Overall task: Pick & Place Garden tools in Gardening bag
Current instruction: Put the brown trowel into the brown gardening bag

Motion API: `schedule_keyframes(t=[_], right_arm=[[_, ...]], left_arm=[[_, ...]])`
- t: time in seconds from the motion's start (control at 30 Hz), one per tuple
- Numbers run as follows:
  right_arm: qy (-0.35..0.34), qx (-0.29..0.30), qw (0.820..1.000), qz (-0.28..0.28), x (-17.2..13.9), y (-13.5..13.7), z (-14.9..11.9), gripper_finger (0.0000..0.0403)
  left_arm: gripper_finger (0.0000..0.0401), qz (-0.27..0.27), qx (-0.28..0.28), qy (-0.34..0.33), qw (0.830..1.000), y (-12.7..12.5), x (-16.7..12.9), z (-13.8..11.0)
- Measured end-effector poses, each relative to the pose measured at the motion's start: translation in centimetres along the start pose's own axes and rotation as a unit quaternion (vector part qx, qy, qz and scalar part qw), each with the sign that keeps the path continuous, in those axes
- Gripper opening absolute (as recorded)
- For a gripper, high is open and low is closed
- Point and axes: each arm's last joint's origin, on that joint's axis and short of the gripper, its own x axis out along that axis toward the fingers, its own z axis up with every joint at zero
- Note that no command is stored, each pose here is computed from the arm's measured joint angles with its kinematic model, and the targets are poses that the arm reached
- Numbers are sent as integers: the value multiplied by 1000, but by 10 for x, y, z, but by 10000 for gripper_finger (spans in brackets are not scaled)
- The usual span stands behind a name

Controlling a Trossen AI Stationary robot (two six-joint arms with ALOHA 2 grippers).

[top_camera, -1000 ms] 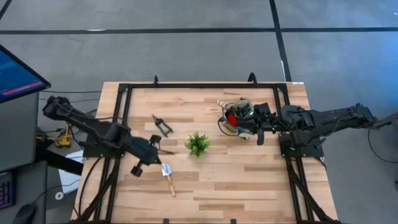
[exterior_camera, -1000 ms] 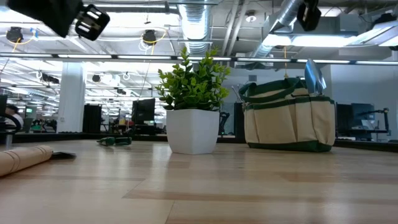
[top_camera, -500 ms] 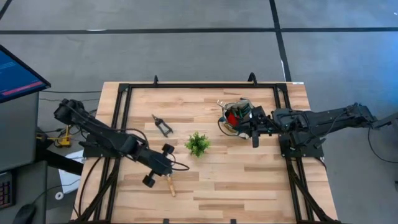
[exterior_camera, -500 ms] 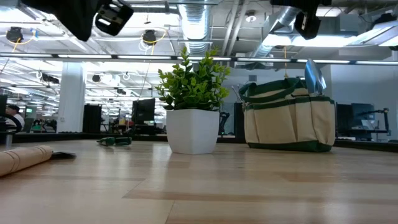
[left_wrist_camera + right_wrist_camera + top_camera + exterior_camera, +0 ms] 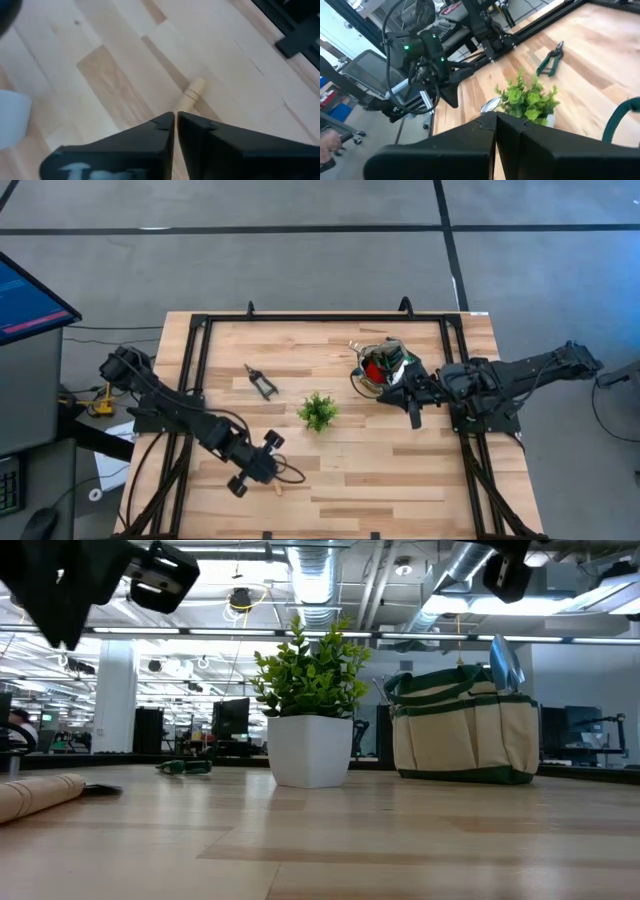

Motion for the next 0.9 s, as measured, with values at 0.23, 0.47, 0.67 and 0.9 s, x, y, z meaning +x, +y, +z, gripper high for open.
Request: schedule_keyframes(t=[0.23, 0.47, 0.67, 0.9], right_arm=[[6, 11, 1000, 0, 0, 1, -2, 0], [2, 13, 1000, -5, 0, -1, -1, 0], [-3, 16, 1000, -12, 1, -3, 1, 0], [-9, 19, 1000, -21, 1, -7, 4, 0]], left_arm=[[63, 4, 78, 2, 997, -4, 2, -1], [131, 9, 77, 27, 997, 0, 18, -24], [147, 18, 73, -20, 997, 0, 25, -24], [139, -2, 73, -13, 997, -3, 32, -38]])
